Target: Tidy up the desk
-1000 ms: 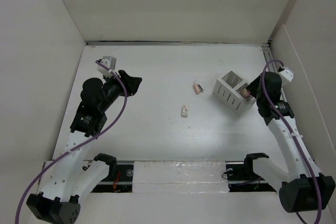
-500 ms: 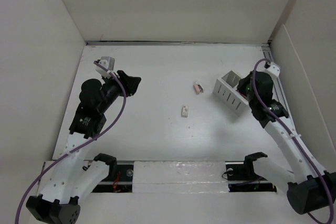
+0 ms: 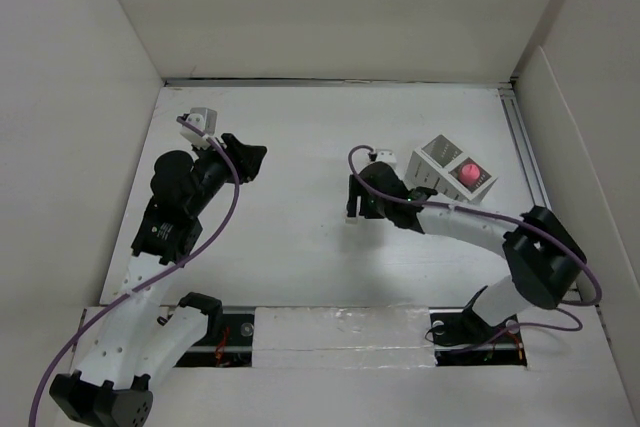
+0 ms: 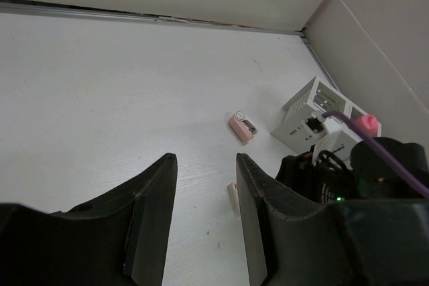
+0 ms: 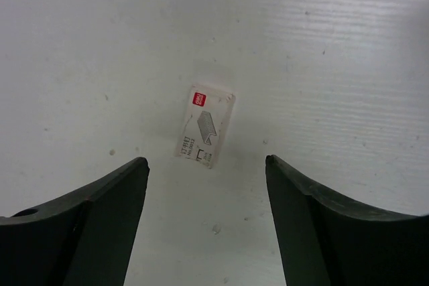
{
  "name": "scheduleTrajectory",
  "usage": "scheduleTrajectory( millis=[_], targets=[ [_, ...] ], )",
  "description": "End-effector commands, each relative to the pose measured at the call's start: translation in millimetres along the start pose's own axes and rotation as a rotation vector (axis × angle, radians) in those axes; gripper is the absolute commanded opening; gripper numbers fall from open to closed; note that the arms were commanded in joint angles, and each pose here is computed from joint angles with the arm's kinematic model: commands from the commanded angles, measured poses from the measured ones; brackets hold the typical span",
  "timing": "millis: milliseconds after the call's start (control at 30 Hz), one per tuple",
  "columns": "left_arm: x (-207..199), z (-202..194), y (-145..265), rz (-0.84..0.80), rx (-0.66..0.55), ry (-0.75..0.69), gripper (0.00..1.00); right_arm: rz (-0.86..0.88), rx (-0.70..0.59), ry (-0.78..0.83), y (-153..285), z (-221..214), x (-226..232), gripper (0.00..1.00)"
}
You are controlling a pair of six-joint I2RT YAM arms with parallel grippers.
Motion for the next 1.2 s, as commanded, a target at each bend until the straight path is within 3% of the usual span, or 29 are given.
scheduleTrajectory(
  millis=[0, 133, 333, 367, 400, 433, 533, 567, 600, 733, 900, 1167],
  targets=[
    [-11, 15, 6, -0.035, -0.065, -0.022, 0.36, 0.032, -0.038, -0.032, -9, 13, 16, 0.77],
    [-11, 15, 7, -0.035, -0.065, -0.023, 0.37, 0.019, 0.0, -0.013, -31, 3, 23, 0.75],
    [-11, 14, 8, -0.037, -0.065, -0.024, 0.37, -0.014, 0.03, 0.012, -56, -4, 29, 0.65],
    [-11, 15, 8, -0.037, -0.067, -0.024, 0.37, -0.029, 0.027, 0.014, -60, -3, 29, 0.59],
    [-10, 15, 8, -0.028, -0.073, -0.025, 0.37, -0.051, 0.054, 0.025, -66, -9, 27, 0.42],
    [-10, 15, 8, -0.028, -0.073, -0.025, 0.37, -0.055, 0.047, 0.024, -66, -7, 28, 0.42],
    [-12, 15, 10, -0.037, -0.075, -0.026, 0.37, -0.078, 0.055, 0.031, -67, -8, 25, 0.25],
    [-12, 16, 10, -0.039, -0.077, -0.027, 0.37, -0.087, 0.047, 0.029, -64, -7, 23, 0.23],
    [-11, 15, 8, -0.038, -0.069, -0.024, 0.37, -0.08, -0.013, -0.008, -49, 14, 15, 0.22],
    [-12, 14, 9, -0.046, -0.064, -0.025, 0.37, -0.105, -0.148, -0.072, -17, 59, -12, 0.22],
    [-13, 15, 10, -0.046, -0.072, -0.024, 0.37, -0.214, -0.405, -0.221, 49, 129, -94, 0.25],
    [-14, 14, 11, -0.06, -0.066, -0.024, 0.37, -0.368, -0.477, -0.359, 67, 150, -179, 0.27]
  ],
)
Point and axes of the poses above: each gripper's point midway between its finger pads, its own y axis back along the fingers, its own x axis along the line the jaws close on, z = x × y, the point moved 7 cm from there along y, back along the fingers, and after that the axes turned 15 degrees about y, right-handed, at the moved point
